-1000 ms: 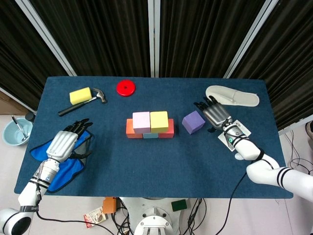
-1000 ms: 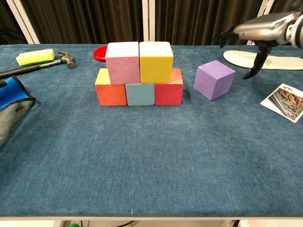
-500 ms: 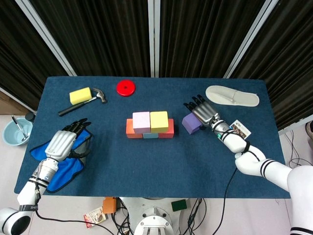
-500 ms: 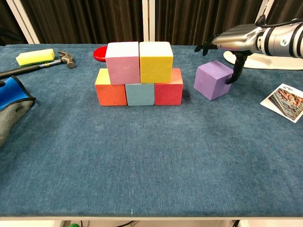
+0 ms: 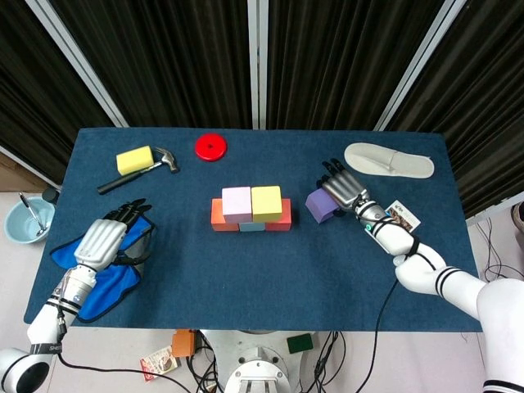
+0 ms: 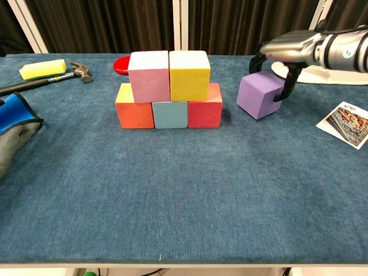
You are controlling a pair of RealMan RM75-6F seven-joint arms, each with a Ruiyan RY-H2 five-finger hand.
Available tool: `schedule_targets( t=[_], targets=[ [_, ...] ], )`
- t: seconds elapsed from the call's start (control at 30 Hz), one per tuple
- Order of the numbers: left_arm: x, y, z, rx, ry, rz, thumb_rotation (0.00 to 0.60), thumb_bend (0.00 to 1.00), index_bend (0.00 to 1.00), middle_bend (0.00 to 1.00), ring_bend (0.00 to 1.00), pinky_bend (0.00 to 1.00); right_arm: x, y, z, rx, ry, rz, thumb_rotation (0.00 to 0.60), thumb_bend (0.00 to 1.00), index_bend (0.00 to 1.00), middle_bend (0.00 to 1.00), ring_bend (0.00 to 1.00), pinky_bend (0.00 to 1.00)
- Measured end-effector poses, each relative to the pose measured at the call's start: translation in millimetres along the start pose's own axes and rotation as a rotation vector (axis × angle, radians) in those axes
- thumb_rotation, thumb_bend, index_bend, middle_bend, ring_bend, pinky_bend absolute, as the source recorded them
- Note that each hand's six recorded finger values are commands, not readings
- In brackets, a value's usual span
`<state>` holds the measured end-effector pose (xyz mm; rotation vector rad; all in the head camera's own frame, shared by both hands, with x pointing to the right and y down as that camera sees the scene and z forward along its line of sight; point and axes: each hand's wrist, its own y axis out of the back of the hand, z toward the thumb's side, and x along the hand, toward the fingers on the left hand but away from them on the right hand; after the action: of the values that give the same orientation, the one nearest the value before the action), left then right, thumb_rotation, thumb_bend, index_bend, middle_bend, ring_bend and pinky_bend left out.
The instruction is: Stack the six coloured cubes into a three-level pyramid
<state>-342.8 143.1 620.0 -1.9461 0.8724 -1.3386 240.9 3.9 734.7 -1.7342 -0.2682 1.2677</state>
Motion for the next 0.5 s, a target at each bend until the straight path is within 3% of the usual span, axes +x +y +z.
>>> schedule_targets(
  t=[0.2, 0.5],
  targets=[
    [-4, 3, 0, 0.005, 0.002, 0.013, 0.469, 0.19, 0.10, 0.04, 0.10, 0.23, 25, 26, -3, -0.104, -0.004, -0.070, 0.600, 0.20, 0.56, 0.43, 0.12, 0.00],
    [-13, -2, -3, 0.079, 0.013, -0.004, 0.472, 0.19, 0.10, 0.04, 0.10, 0.23, 70, 97, 10, -0.251, -0.052, -0.158, 0.600, 0.21, 0.55, 0.45, 0.14, 0.00]
  ],
)
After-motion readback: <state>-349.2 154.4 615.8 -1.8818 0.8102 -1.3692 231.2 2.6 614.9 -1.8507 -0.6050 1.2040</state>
